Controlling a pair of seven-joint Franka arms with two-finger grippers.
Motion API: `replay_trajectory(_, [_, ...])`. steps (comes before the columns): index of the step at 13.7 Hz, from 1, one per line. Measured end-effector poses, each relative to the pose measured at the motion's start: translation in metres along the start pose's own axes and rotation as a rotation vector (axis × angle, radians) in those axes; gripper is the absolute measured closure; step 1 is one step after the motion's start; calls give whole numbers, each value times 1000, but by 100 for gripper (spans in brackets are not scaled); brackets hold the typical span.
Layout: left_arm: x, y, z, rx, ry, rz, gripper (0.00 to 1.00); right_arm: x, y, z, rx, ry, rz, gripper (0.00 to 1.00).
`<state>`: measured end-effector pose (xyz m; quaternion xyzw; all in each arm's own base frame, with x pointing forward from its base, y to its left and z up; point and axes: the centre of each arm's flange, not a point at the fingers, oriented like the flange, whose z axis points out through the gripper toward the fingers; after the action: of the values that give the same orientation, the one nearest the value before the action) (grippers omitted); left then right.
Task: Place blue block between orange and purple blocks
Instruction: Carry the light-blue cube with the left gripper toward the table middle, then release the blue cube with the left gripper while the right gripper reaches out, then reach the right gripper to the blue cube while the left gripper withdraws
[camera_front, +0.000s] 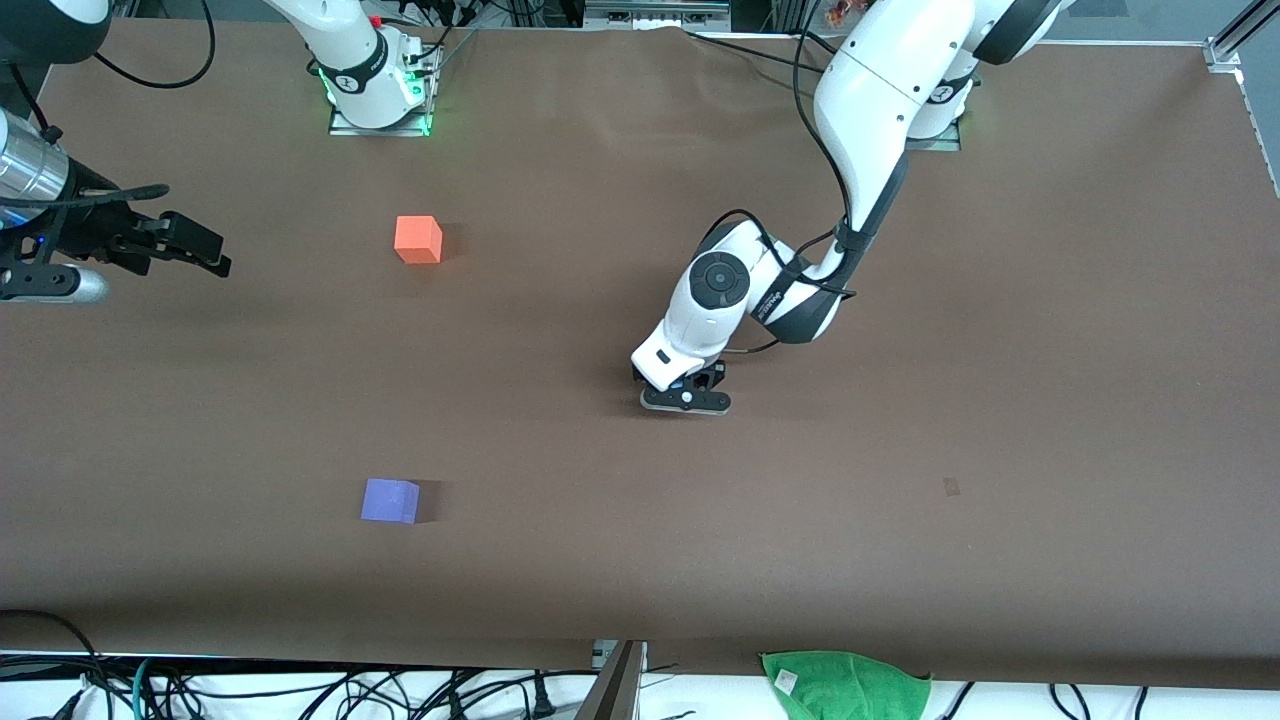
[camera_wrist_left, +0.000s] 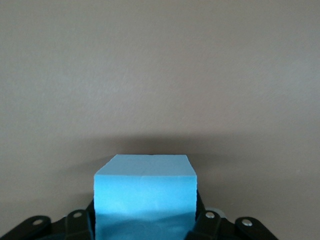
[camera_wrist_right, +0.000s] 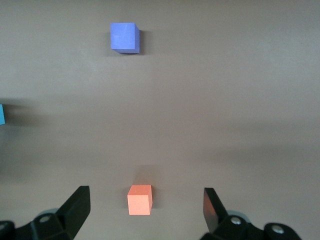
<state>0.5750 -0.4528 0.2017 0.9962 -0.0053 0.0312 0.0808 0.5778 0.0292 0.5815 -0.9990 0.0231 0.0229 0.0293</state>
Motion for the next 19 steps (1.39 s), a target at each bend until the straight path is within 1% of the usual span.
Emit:
replay_trajectory(2, [15,9,-32,-4,-60,-46,7,1,3,0,0,2,5,0])
replay_trajectory(3, [25,11,-58,1,-76,-57,1,1,2,1,0,0,4,0])
replay_trajectory(5, [49,0,-118,2,-46,-88,0,7,2,14,-3,-22,3,0])
replay_trajectory(6, [62,-18,-148,8,-31,-117,0,11,1,23,-5,-38,2,0])
replay_trajectory(8, [92,-77,-206,18,-9,-204,0,16,-12,39,-10,-64,-19,0])
replay_trajectory(10, [113,-143,-258,31,-2,-289,0,17,-41,55,-16,-90,-66,0])
replay_trajectory(11, [115,-173,-283,46,-18,-315,0,19,-59,72,-23,-119,-92,0])
replay_trajectory(12, [113,-199,-305,63,-42,-321,0,23,-75,98,-34,-163,-117,0])
replay_trajectory(13, [107,-224,-328,80,-74,-305,0,28,-93,131,-46,-207,-141,0])
replay_trajectory(14, [99,-250,-349,94,-108,-274,0,33,-111,160,-56,-230,-166,0])
replay_trajectory(16, [82,-303,-387,103,-155,-217,0,36,-152,189,-68,-230,-198,0])
replay_trajectory(17, [74,-326,-401,102,-165,-203,0,31,-182,193,-78,-214,-168,0])
replay_trajectory(18, [67,-346,-413,103,-177,-194,0,24,-215,195,-86,-184,-123,0])
replay_trajectory(19, [58,-362,-423,110,-195,-185,0,16,-251,199,-81,-147,-79,0])
